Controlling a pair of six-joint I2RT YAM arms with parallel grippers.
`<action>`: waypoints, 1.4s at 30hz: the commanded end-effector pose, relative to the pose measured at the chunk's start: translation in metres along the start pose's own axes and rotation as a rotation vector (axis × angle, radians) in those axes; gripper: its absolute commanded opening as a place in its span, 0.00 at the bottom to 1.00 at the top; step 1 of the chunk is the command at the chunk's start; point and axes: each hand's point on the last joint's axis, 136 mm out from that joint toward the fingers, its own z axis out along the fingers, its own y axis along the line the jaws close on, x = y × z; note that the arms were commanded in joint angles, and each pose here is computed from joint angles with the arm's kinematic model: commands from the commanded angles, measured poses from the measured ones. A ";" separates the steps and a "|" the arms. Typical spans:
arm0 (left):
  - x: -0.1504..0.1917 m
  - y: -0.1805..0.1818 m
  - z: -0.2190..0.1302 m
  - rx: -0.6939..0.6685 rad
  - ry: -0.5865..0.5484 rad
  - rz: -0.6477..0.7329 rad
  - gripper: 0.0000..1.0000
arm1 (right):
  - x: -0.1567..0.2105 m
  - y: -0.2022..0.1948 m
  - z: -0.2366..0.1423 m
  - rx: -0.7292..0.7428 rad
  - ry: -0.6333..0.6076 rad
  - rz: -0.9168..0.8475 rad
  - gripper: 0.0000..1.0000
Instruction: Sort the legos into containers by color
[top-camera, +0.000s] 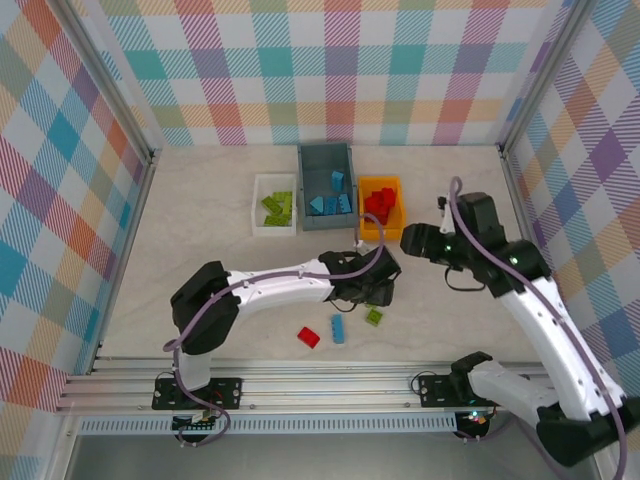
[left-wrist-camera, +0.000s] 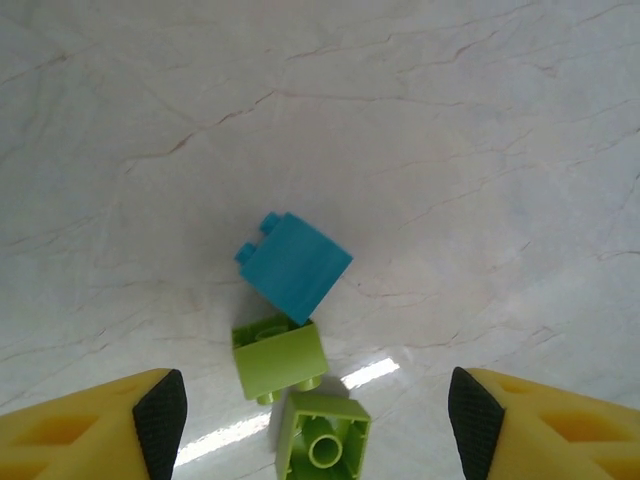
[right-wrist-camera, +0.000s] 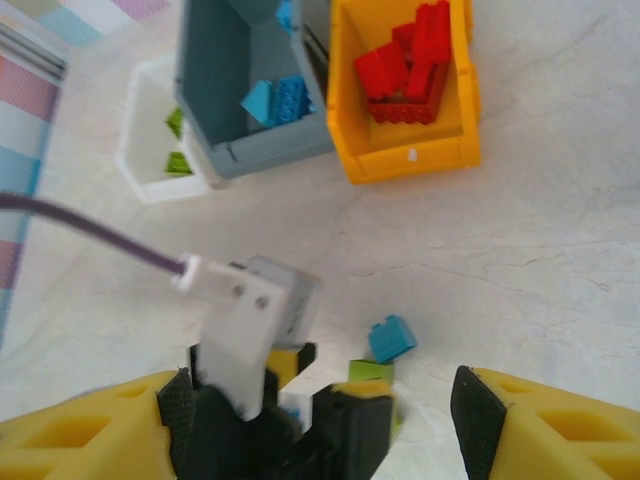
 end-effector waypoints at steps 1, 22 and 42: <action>0.002 0.002 0.000 -0.037 0.025 0.026 0.73 | 0.018 0.000 -0.004 -0.029 0.049 0.029 0.71; 0.025 0.007 0.042 -0.097 0.203 -0.006 0.71 | 0.029 -0.005 -0.004 -0.044 0.045 0.036 0.71; 0.037 0.010 0.060 -0.119 0.215 0.002 0.39 | 0.031 -0.007 -0.001 -0.040 0.051 0.041 0.71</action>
